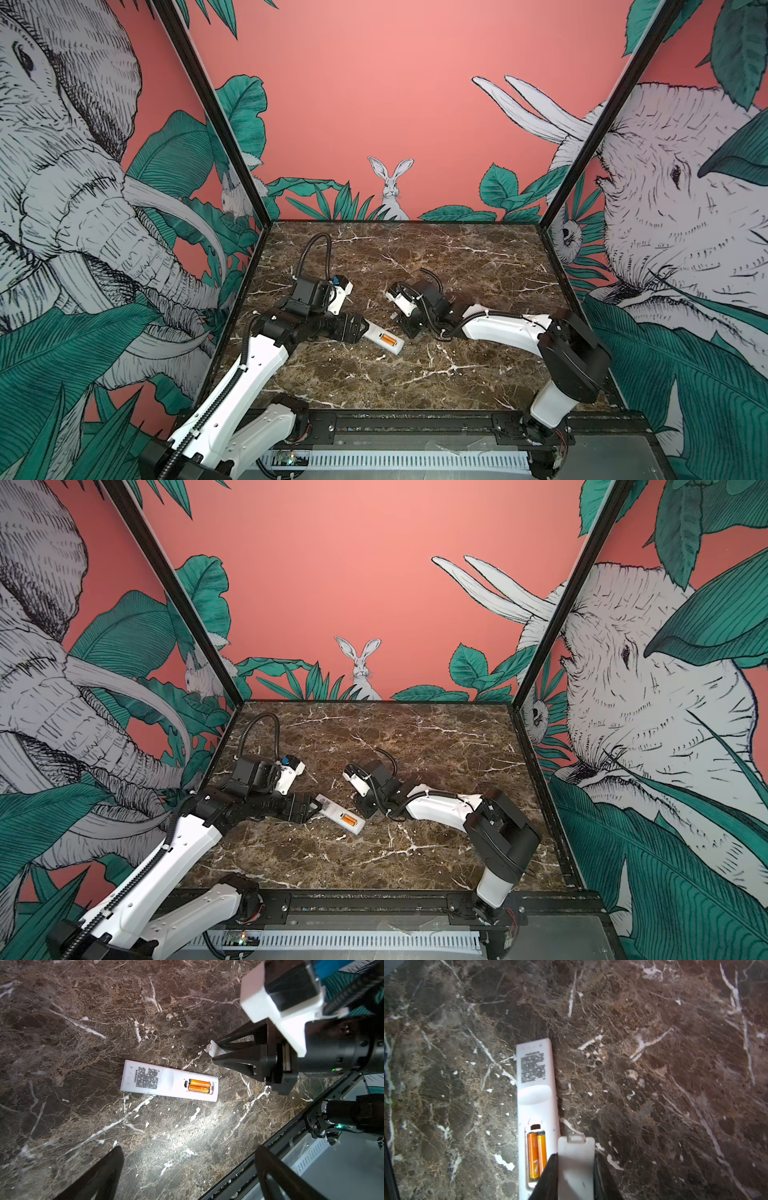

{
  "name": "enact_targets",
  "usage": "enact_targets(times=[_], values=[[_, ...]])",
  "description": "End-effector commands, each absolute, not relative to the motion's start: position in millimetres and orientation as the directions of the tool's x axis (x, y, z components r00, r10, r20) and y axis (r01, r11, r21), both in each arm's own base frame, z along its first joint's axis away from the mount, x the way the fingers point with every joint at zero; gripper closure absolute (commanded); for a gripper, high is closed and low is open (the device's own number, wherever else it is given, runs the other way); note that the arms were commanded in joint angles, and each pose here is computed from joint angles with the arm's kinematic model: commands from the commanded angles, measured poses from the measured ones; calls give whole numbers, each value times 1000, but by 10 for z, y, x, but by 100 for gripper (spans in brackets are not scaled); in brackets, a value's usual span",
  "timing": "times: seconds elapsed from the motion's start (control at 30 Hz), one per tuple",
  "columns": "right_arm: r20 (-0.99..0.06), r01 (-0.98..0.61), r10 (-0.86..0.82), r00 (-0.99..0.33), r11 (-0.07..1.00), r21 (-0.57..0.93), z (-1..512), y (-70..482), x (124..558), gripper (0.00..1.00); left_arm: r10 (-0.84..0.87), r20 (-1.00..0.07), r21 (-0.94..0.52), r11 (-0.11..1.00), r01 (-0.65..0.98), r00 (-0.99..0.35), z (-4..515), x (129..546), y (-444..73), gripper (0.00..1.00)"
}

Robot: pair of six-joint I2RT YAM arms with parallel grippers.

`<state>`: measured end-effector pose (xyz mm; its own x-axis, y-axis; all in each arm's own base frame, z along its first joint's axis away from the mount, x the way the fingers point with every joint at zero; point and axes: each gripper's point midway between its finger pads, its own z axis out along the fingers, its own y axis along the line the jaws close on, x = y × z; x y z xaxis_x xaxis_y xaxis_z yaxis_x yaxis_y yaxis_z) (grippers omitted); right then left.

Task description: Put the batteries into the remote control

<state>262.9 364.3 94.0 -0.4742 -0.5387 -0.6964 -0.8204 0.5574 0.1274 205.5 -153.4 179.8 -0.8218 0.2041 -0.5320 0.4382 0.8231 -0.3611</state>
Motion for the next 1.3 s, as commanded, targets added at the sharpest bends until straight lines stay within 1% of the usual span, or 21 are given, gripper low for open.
enact_targets(times=[0.0,0.27,0.4,0.73,0.97,1.27], values=[[-738,-846,-513,-437,513,145,1020,3792,2535,76,218,-543,-358,814,458,-811,1786,2033,-1533,1],[-792,-897,-508,-337,430,106,1005,4026,2334,76,210,-576,-370,795,481,-790,1859,1999,-1560,1],[-810,-906,-493,-317,410,105,968,4048,2290,76,210,-580,-369,794,483,-787,1865,2000,-1561,1],[-800,-911,-515,-308,401,92,782,4008,2262,76,211,-581,-370,792,485,-787,1865,2000,-1567,1],[-805,-924,-524,-278,375,74,676,4011,2238,76,211,-580,-366,795,483,-787,1860,2004,-1560,1],[-779,-930,-574,-253,365,33,544,3923,2219,77,205,-587,-360,800,479,-783,1874,2013,-1544,1]])
